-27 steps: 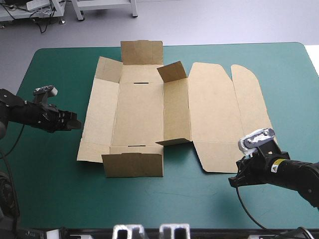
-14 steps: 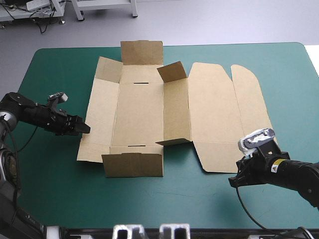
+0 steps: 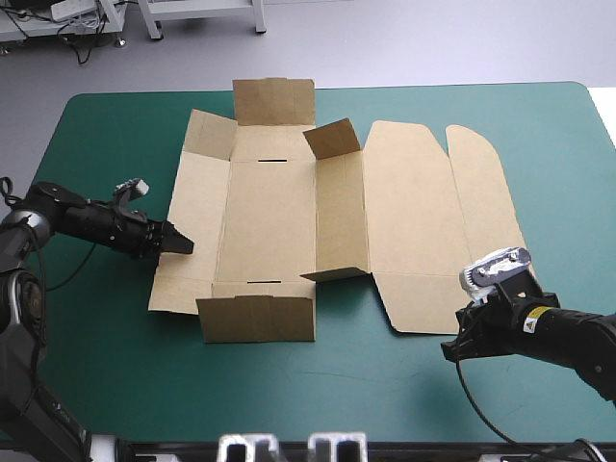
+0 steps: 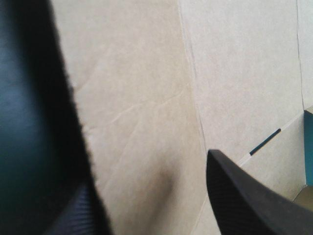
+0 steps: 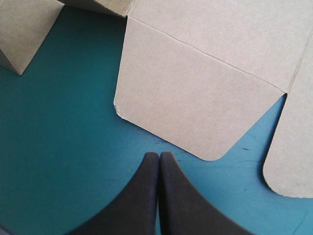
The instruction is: Fold the box
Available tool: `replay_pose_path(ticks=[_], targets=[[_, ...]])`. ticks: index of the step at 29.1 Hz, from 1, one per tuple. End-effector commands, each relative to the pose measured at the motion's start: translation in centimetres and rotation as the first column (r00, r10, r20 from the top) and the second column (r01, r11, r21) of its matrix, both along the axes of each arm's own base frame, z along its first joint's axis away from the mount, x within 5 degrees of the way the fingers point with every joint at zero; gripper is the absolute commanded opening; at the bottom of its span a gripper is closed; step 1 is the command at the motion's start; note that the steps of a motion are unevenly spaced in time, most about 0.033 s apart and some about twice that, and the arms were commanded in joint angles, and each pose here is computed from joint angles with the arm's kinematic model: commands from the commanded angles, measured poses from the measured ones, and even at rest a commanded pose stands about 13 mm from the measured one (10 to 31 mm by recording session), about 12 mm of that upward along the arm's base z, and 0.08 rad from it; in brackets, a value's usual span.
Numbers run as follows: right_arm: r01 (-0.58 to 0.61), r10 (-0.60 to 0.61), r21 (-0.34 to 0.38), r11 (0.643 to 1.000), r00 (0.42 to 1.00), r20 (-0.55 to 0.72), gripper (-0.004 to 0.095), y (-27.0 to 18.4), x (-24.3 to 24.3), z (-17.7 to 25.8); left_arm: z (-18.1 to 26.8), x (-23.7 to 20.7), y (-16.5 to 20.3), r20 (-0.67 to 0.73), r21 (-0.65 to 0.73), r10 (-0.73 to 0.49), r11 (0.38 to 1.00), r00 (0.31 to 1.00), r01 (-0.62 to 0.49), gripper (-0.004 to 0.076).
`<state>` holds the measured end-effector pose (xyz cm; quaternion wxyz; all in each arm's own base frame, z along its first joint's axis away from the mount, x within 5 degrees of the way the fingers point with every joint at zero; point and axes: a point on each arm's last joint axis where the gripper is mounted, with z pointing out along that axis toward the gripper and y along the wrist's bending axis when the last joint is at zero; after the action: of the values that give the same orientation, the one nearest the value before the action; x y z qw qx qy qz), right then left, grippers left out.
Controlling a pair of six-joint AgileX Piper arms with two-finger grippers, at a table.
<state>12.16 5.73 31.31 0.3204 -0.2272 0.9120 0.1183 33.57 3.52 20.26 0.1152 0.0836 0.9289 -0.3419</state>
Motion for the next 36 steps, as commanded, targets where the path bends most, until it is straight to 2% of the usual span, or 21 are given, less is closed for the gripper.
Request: replay_pose_path(ticks=[1,4,6,8,17,27,32,36], targets=[[0.0,-0.003,0.038,0.999,0.997,0.082,-0.002,0.2,0.3,1.2,1.9,0.0,-2.2,0.01,-0.103,-0.065,0.993,0.998,0.066,0.0428],[0.0,-0.004,0.039,0.999,0.996,0.085,-0.002,0.2,0.3,1.2,1.5,0.3,-2.5,-0.025,-0.11,-0.031,0.994,0.999,0.028,0.0363],[0.0,-0.004,0.039,0.999,0.996,0.085,-0.002,0.2,0.3,1.2,1.4,0.5,-2.3,-0.047,-0.107,0.014,0.994,0.999,-0.019,0.0206],[0.0,-0.004,0.039,0.999,0.996,0.085,-0.002,0.2,0.3,1.2,1.5,0.5,-2.2,-0.053,-0.103,0.02,0.994,0.998,-0.026,0.0006],[0.0,-0.004,0.039,0.999,0.996,0.086,-0.002,0.2,0.3,1.2,2.7,0.8,-2.9,-0.026,-0.184,0.023,0.983,0.999,-0.028,-0.001],[-0.002,-0.001,0.037,0.999,0.997,0.078,-0.002,0.2,0.2,1.2,8.0,1.6,-7.3,0.146,0.014,-0.185,0.983,0.972,0.185,-0.001],[0.015,-0.024,0.064,0.998,0.989,0.145,-0.002,0.2,0.7,1.7,13.5,2.7,-11.4,0.324,0.236,-0.381,0.919,0.866,0.316,-0.001],[0.021,-0.035,0.08,0.997,0.985,0.167,-0.002,0.2,0.8,2.3,17.6,2.7,-13.5,0.429,0.392,-0.483,0.861,0.763,0.324,-0.001]])
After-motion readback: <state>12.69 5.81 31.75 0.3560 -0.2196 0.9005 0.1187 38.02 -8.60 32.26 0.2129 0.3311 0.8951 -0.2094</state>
